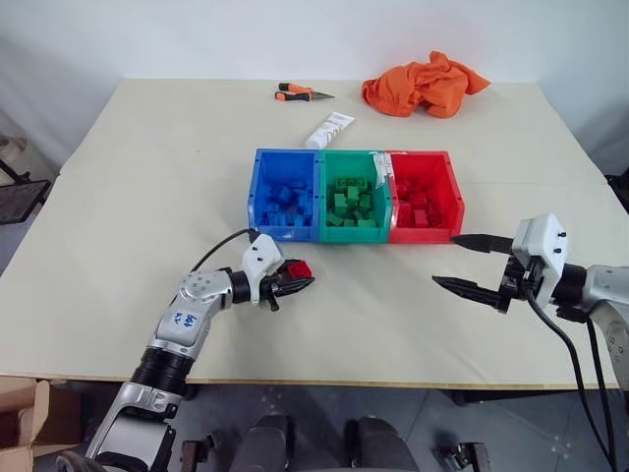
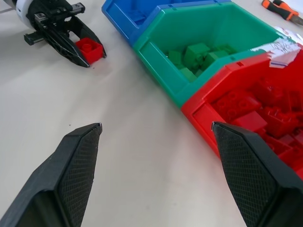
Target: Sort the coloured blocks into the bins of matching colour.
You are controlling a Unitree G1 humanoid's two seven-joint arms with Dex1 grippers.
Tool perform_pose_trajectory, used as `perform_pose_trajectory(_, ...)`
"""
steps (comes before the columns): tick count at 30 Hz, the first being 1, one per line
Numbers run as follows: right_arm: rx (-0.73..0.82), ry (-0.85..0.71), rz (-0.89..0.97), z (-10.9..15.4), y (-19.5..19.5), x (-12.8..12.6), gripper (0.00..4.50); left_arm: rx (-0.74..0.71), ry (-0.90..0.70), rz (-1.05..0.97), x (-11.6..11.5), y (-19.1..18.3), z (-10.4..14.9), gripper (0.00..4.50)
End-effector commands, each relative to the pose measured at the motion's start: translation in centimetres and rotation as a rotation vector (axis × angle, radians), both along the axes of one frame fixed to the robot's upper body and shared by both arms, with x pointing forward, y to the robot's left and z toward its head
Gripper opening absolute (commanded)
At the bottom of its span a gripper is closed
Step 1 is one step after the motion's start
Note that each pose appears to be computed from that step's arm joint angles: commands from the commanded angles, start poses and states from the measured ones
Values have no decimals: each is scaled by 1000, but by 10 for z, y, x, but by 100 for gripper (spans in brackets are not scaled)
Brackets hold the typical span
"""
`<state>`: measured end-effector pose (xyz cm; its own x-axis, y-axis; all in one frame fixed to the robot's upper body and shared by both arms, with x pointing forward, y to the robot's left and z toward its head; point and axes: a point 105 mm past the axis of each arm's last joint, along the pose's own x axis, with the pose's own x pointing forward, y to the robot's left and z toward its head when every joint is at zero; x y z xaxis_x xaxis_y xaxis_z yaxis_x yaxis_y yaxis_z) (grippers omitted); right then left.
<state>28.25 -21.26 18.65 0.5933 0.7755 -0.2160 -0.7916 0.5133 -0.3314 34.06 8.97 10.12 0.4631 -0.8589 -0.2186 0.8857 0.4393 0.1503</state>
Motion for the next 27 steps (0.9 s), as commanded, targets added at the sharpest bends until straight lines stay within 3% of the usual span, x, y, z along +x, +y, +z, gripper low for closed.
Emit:
perform_pose_trajectory(1, 4, -71, -31, 18, -5, -3, 390, -50, -57, -77, -6, -25, 21, 150)
perform_pose_trajectory(7, 25, -93, -78, 22, -12, -6, 390, -142, -142, -155, -6, -78, 53, 150)
perform_pose_trajectory(13, 58, -133, -148, 28, -18, -13, 390, -283, -219, -185, 18, -157, 102, 150)
perform_pose_trajectory(17, 77, -164, -202, 29, -20, -17, 390, -249, -253, -165, 35, -190, 114, 150)
perform_pose_trajectory(22, 100, -210, -267, 31, -23, -21, 390, -201, -290, -121, 45, -204, 121, 150)
perform_pose_trajectory(27, 117, -236, -311, 33, -25, -24, 390, -201, -295, -92, 49, -206, 126, 312)
